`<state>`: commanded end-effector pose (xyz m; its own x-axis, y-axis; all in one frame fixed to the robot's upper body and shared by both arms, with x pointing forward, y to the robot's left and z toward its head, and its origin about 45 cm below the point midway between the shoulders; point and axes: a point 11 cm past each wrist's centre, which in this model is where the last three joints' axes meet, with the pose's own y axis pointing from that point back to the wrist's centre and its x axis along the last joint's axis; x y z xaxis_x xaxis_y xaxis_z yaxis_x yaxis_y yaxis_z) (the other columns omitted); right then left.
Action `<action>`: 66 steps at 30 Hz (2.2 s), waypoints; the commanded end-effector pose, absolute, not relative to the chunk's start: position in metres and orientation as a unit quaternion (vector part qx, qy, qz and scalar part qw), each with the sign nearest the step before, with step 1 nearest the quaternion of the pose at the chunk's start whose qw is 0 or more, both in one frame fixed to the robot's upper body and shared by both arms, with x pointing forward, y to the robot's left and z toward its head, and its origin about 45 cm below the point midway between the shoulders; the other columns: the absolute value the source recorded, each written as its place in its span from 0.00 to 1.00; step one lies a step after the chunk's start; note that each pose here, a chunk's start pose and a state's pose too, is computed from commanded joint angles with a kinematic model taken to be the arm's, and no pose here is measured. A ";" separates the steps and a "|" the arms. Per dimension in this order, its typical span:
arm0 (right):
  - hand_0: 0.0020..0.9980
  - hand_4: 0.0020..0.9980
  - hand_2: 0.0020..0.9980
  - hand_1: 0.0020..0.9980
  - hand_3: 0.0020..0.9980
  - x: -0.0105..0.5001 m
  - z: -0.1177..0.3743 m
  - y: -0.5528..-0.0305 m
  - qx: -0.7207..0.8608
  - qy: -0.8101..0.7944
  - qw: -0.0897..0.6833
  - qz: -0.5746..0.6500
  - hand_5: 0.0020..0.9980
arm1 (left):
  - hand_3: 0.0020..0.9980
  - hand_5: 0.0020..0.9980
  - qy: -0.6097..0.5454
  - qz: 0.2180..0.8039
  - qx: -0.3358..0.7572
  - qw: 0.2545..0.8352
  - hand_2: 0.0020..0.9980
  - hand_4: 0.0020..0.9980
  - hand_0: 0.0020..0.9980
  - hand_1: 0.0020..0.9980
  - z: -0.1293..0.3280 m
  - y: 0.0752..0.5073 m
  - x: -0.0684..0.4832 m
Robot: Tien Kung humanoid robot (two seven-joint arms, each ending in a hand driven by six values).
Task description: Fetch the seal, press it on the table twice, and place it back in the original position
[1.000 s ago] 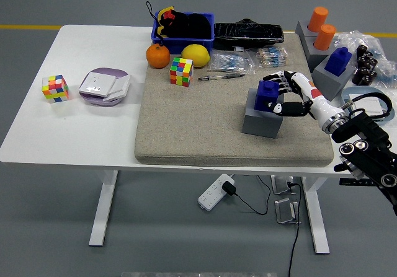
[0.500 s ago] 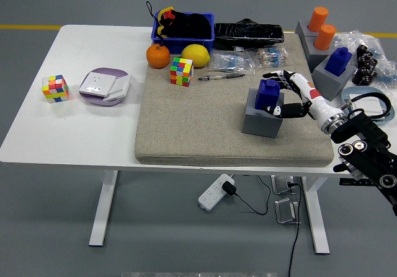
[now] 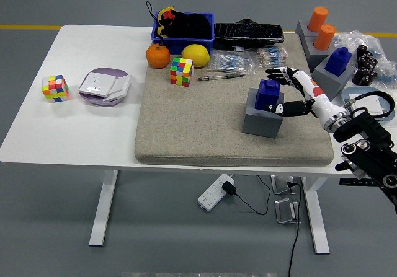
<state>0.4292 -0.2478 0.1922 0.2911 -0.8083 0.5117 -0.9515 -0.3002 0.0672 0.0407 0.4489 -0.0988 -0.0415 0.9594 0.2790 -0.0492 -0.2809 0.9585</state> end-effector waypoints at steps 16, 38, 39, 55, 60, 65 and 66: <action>1.00 1.00 0.93 0.94 0.94 0.428 0.232 -0.297 0.768 -0.586 0.169 0.193 0.35 | 0.73 0.23 0.420 0.589 0.542 0.428 0.69 0.64 0.72 0.70 -0.099 0.449 0.039; 0.88 0.94 0.74 0.78 0.70 0.406 0.265 -0.422 0.653 -0.723 0.150 0.169 0.26 | 0.73 0.24 0.421 0.598 0.537 0.420 0.69 0.64 0.72 0.70 -0.096 0.456 0.039; 0.88 0.94 0.74 0.78 0.70 0.405 0.266 -0.426 0.649 -0.726 0.149 0.169 0.26 | 0.73 0.24 0.420 0.598 0.538 0.420 0.69 0.64 0.72 0.70 -0.096 0.456 0.039; 0.84 0.88 0.71 0.74 0.65 0.391 0.276 -0.443 0.628 -0.748 0.137 0.162 0.23 | 0.73 0.24 0.415 0.601 0.538 0.420 0.69 0.64 0.72 0.70 -0.094 0.460 0.043; 0.81 0.87 0.70 0.72 0.64 0.390 0.274 -0.441 0.630 -0.747 0.140 0.159 0.22 | 0.73 0.23 0.413 0.602 0.539 0.420 0.69 0.64 0.72 0.70 -0.094 0.461 0.044; 0.80 0.84 0.69 0.70 0.63 0.389 0.272 -0.440 0.630 -0.748 0.138 0.155 0.21 | 0.72 0.24 0.412 0.601 0.541 0.421 0.69 0.64 0.72 0.70 -0.093 0.461 0.044; 0.80 0.84 0.69 0.70 0.63 0.388 0.272 -0.440 0.630 -0.749 0.137 0.154 0.21 | 0.72 0.24 0.412 0.601 0.541 0.421 0.69 0.64 0.72 0.70 -0.093 0.461 0.044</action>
<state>0.3883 -0.4404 0.2715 -0.1694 -0.9009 0.3997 -0.9855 0.1596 -0.0581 0.0445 0.4614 -0.0934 -0.0617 0.9508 0.3037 -0.0604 -0.3073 0.9497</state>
